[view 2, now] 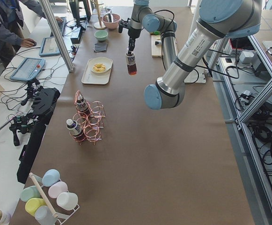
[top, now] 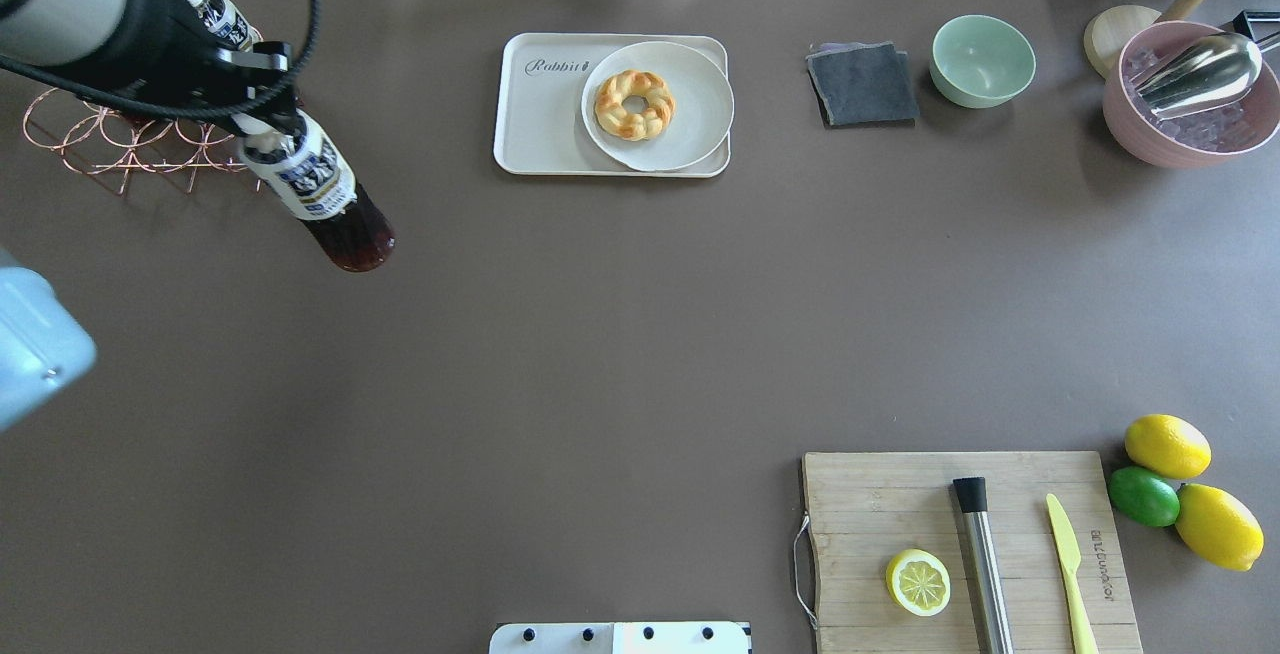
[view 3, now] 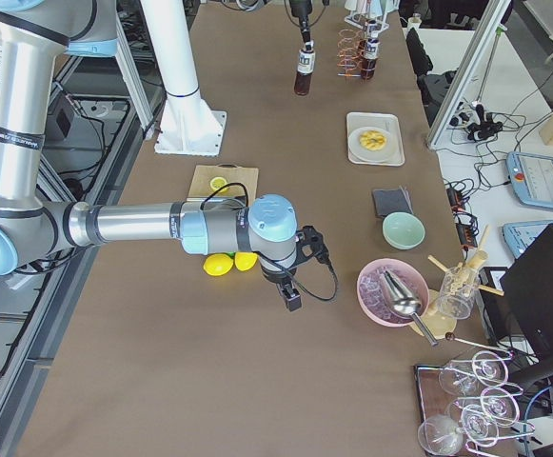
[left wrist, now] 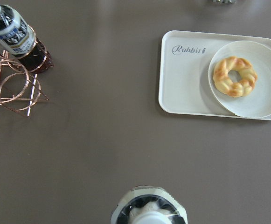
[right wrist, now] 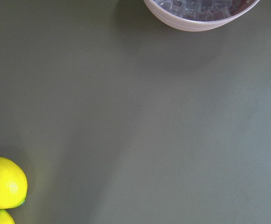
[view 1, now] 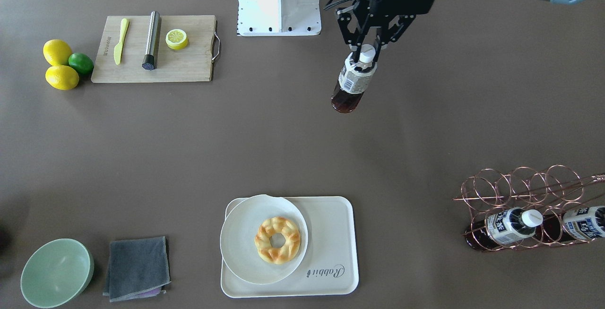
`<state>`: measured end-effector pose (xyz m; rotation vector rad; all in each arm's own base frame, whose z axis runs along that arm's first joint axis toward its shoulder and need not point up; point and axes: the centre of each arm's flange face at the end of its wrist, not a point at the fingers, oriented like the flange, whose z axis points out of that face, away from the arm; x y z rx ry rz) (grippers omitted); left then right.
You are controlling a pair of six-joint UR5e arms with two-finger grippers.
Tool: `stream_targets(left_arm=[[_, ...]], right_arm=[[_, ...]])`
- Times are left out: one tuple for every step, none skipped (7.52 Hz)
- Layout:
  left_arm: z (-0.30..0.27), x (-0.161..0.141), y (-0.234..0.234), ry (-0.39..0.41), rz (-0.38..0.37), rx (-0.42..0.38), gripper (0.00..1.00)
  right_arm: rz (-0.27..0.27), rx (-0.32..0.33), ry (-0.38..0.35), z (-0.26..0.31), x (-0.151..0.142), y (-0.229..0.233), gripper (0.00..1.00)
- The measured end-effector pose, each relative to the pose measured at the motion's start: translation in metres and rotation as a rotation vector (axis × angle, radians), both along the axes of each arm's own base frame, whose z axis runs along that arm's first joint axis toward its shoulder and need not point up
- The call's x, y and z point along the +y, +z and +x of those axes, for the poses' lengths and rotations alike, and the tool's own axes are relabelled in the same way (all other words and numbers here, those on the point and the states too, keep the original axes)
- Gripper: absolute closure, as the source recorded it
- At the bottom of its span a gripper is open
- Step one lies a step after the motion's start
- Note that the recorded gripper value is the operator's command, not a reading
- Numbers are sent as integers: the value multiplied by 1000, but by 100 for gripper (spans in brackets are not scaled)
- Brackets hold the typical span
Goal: Place tea on tray
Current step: 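Lift the tea bottle out with the left gripper and set it on the table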
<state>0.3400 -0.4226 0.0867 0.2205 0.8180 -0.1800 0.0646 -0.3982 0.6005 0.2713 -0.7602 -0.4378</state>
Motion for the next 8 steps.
stream_targets(left_arm=[[45,20,-16,-3,-13,-3,100],[88,37,-24,7,-29,-12,100],[126,46,-33,14,-48,-8,100],[152,53,-38,20,-62,-1,100],[173,59,-39,20,-62,0,100],[185,64,-37,20,-57,-6,100],[191,67,-33,21,-52,-14,28],[192,68,-30,22,-50,-19,6]], right_arm=[[5,-5,-1,-1,-2,-2,0],[7,-7,-2,-1,-3,-3,0],[8,-8,-4,-2,-4,-3,0],[5,-10,-6,-3,-4,-2,0],[0,-13,-7,-4,-3,-1,0],[-2,-15,-6,-4,-3,-1,0],[-5,-17,-6,-5,-3,-1,0],[-8,-28,-6,-7,-5,-3,0]])
